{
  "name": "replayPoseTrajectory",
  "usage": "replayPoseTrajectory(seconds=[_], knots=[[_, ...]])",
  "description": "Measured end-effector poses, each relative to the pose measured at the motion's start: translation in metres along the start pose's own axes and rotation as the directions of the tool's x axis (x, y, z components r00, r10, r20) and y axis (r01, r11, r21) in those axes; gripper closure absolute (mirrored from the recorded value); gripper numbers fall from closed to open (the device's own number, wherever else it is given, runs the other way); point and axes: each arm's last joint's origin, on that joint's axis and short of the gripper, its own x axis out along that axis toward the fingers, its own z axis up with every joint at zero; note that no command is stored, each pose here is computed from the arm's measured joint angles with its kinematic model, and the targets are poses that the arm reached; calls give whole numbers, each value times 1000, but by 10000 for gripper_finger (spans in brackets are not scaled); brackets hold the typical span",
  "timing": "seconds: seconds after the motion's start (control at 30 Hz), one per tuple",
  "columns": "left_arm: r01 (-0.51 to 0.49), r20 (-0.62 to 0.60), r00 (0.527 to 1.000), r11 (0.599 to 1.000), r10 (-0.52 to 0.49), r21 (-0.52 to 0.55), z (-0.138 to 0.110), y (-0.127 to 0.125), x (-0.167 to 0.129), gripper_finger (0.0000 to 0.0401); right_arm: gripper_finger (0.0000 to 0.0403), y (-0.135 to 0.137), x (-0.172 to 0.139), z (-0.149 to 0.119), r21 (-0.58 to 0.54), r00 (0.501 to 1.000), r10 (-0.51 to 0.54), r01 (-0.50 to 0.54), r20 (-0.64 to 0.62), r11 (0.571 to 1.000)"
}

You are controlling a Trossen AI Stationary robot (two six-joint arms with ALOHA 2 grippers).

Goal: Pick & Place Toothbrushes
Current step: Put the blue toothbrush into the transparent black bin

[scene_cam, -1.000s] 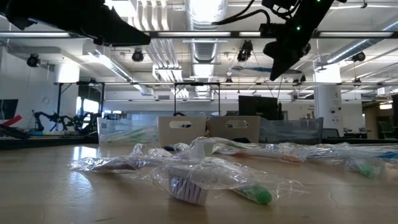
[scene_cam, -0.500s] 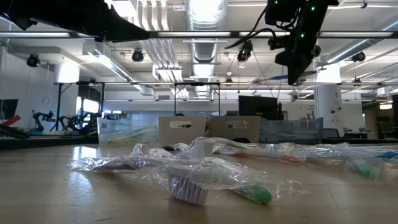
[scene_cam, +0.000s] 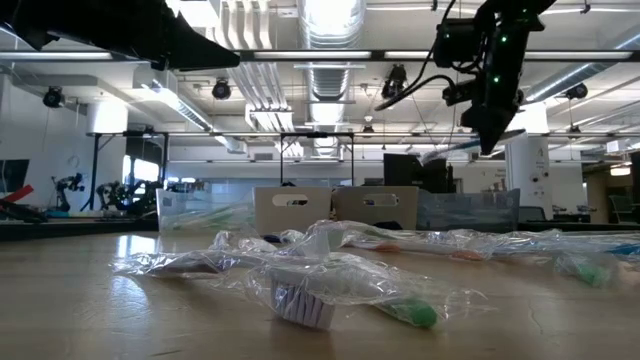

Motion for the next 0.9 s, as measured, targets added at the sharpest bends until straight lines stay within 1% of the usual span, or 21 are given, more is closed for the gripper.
replayPoseTrajectory(seconds=[0.1,0.23,0.33,0.47,0.57,0.73,0.9], knots=[[0,0,1000,1000,0,-3,0,0,0,183,374,-2,4,-2,-46,1000,-6,5,-17,999],[0,0,1000,1000,0,-4,0,0,0,183,385,-7,8,-2,-57,1000,-15,13,-22,998],[0,0,1000,1000,0,-6,0,0,0,183,386,-9,10,3,-48,1000,-15,15,15,999],[0,0,1000,1000,0,-15,0,0,0,183,375,-9,14,9,-59,996,18,-13,85,998],[0,0,1000,1000,0,-23,0,0,0,183,378,-8,19,9,-70,994,19,-12,106,997],[0,0,1000,1000,0,-23,0,0,0,183,385,-8,27,3,-79,997,20,-14,77,997],[0,0,1000,1000,0,-23,0,0,0,183,375,-6,36,-2,-63,997,15,-10,76,998]])
